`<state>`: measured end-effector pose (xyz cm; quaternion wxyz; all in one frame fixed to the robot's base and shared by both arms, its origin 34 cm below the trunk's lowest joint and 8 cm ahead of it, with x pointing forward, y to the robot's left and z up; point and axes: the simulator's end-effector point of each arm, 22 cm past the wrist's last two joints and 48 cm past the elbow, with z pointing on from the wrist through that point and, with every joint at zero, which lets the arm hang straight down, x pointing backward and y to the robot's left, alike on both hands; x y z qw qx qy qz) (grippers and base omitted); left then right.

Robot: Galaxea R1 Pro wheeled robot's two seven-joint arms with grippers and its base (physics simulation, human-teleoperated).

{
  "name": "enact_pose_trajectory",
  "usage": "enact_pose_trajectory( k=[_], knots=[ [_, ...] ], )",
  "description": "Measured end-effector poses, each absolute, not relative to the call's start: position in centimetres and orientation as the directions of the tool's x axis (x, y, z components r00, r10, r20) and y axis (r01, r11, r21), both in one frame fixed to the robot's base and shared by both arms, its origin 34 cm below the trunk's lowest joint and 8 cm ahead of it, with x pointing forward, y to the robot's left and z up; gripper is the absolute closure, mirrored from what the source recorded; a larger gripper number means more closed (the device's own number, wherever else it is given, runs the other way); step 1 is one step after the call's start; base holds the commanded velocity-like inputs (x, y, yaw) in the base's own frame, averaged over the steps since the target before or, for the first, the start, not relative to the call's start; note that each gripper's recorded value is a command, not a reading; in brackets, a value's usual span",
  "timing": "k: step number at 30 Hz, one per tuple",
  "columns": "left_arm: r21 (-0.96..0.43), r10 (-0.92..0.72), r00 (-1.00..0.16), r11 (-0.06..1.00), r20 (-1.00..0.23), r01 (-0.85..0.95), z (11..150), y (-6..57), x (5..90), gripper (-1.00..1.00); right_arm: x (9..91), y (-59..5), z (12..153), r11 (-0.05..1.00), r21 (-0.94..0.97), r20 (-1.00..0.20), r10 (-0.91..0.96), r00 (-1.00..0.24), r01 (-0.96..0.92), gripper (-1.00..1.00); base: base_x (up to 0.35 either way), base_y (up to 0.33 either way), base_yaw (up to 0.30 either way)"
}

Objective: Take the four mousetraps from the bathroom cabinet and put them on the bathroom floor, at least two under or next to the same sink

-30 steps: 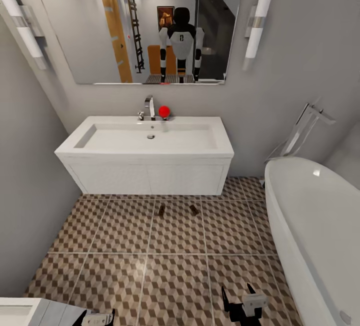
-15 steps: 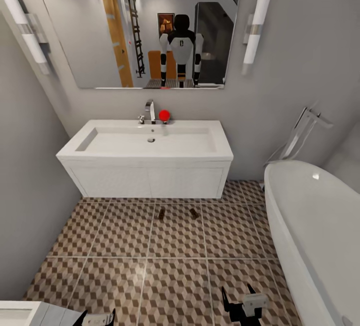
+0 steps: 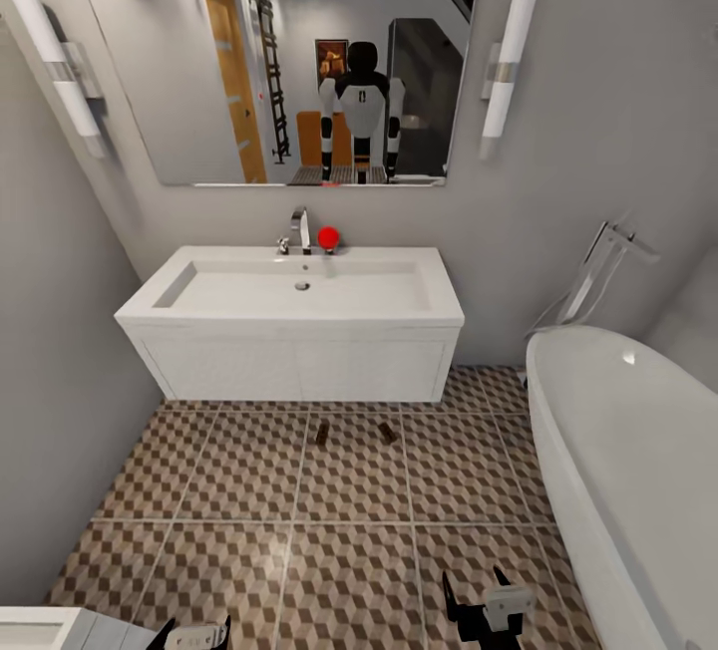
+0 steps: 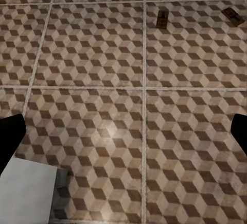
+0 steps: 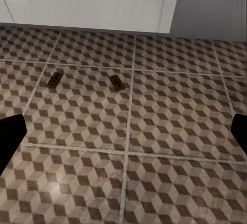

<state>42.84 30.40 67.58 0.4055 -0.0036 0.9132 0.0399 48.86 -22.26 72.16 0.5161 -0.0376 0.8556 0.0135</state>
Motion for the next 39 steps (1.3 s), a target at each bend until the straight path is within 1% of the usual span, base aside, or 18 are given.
enact_pose_trajectory(
  k=[20, 25, 39],
  knots=[
    [0.055, 0.015, -0.669, 0.998, -0.743, -0.039, 67.6, 29.3, 43.0, -1.00, 49.0, -22.6, 72.3, 0.998, -0.022, -0.886, -0.048, -0.461, -0.061, -1.00, -0.004, 0.000, 0.000],
    [0.056, 0.016, -0.670, 0.998, -0.743, -0.038, 67.6, 29.3, 43.0, -1.00, 49.0, -22.6, 72.3, 0.998, -0.023, -0.886, -0.048, -0.462, -0.061, -1.00, -0.244, 0.000, 0.000],
    [0.057, 0.016, -0.670, 0.998, -0.743, -0.039, 67.6, 29.3, 43.0, -1.00, 49.0, -22.6, 72.3, 0.998, -0.023, -0.886, -0.048, -0.462, -0.061, -1.00, -0.327, 0.000, 0.000]
  ],
)
